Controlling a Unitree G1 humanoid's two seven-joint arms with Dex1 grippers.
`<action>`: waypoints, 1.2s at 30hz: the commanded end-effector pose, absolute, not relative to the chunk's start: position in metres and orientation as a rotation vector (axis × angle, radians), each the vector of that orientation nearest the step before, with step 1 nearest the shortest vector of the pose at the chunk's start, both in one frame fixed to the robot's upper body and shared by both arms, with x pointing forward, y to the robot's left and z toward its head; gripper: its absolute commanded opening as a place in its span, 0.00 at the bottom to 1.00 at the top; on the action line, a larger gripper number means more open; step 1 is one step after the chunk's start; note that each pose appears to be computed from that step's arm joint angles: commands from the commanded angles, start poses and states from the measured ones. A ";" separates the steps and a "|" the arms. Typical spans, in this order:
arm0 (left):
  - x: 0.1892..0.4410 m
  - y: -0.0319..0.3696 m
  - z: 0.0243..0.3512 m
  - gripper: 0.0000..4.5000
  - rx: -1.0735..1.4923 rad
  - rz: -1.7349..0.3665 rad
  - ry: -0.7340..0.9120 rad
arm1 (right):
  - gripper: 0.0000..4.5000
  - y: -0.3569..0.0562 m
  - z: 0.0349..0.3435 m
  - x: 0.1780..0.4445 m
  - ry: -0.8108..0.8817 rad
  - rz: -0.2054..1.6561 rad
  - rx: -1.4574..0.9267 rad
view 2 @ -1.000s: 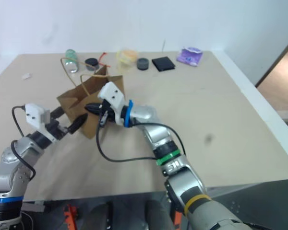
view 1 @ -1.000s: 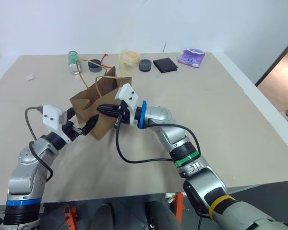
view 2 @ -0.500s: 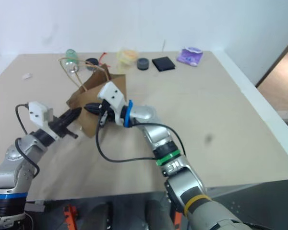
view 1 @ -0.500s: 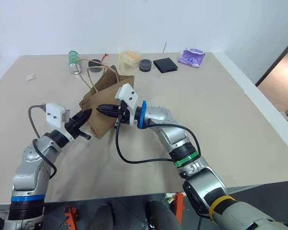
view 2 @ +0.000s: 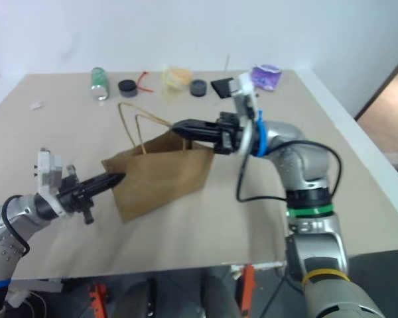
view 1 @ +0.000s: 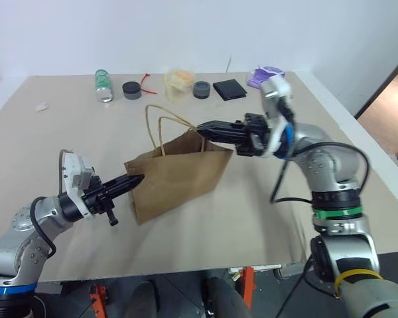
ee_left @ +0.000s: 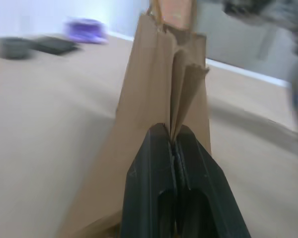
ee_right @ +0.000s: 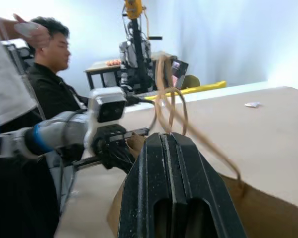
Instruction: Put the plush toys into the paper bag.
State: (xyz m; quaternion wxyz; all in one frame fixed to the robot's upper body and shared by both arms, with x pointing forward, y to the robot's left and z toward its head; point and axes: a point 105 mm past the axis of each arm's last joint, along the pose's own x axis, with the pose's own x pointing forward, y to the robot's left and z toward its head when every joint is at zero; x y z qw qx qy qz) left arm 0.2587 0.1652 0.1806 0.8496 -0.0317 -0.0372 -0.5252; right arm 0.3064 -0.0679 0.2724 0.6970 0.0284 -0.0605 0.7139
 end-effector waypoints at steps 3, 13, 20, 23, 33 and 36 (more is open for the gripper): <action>0.248 0.177 0.167 0.01 0.072 -1.215 0.021 | 0.00 -0.080 0.275 0.305 -0.130 1.585 0.033; 0.256 0.190 0.157 0.01 0.200 -1.320 0.102 | 0.00 -0.078 0.253 0.308 -0.043 1.589 -0.042; 0.254 0.185 0.168 0.59 0.171 -1.323 0.045 | 0.00 -0.081 0.257 0.308 -0.040 1.582 -0.037; 0.252 0.186 0.189 0.86 0.083 -1.307 -0.015 | 0.00 -0.084 0.263 0.310 -0.054 1.566 -0.027; 0.245 0.217 0.254 1.00 -0.162 -1.137 -0.121 | 0.99 -0.126 0.274 0.333 -0.033 1.400 -0.043; 0.271 0.248 0.253 1.00 -0.015 -0.859 -0.117 | 0.99 -0.159 0.256 0.356 0.070 1.224 -0.135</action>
